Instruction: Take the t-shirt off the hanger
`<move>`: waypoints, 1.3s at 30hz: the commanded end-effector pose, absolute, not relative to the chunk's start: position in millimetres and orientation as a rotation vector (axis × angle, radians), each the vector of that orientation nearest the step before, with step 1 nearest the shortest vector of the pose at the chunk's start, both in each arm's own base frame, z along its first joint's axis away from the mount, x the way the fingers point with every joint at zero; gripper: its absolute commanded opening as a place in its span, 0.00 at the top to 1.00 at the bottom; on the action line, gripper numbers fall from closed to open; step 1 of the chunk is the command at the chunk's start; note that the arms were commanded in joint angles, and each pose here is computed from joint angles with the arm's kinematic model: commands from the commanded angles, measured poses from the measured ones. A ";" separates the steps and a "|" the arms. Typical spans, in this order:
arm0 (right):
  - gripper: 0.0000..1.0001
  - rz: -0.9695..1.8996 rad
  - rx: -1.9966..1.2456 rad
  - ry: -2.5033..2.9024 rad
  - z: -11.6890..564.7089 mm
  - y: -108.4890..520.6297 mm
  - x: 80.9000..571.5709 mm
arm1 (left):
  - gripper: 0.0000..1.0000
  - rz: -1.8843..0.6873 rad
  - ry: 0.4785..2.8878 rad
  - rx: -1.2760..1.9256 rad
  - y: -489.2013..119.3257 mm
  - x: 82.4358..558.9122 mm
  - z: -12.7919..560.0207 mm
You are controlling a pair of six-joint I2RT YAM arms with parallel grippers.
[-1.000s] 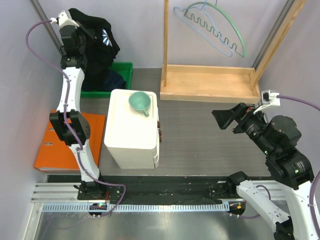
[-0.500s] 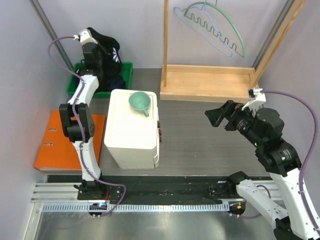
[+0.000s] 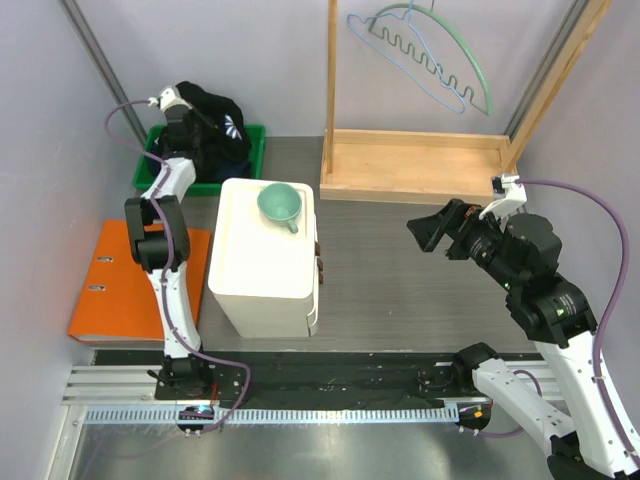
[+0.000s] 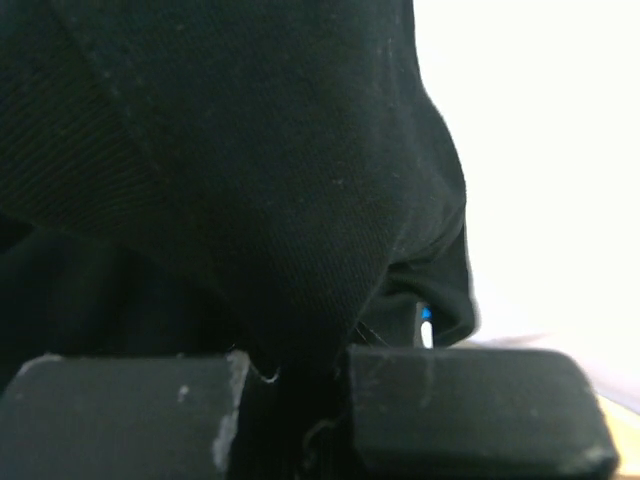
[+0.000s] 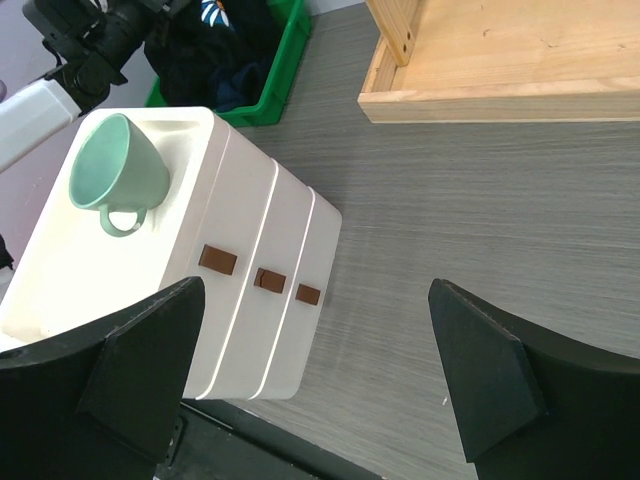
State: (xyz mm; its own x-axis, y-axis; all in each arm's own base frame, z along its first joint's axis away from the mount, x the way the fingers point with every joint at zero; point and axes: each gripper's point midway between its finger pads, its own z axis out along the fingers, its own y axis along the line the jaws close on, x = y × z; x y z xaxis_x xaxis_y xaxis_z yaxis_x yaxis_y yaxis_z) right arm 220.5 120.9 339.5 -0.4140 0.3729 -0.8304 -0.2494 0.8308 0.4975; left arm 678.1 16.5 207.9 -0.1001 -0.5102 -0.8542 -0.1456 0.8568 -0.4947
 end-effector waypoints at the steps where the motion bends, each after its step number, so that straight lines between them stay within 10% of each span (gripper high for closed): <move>1: 0.00 0.702 0.075 1.828 349.5 124.6 225.1 | 1.00 -0.525 1.627 -0.751 51.5 681.3 190.6; 14: 0.00 0.753 0.081 1.828 346.6 129.6 220.3 | 0.98 -0.484 1.750 -1.195 98.1 647.1 132.1; 19: 0.00 0.762 0.073 1.824 348.4 131.0 219.3 | 0.62 -0.491 1.725 -1.164 95.6 639.0 166.3; 30: 0.00 0.824 0.070 1.794 351.0 134.8 209.6 | 0.25 -0.696 1.593 -1.170 76.2 605.4 228.0; 39: 0.00 0.859 0.064 1.810 342.0 138.6 203.3 | 0.17 -0.963 1.446 -1.231 53.2 579.4 230.0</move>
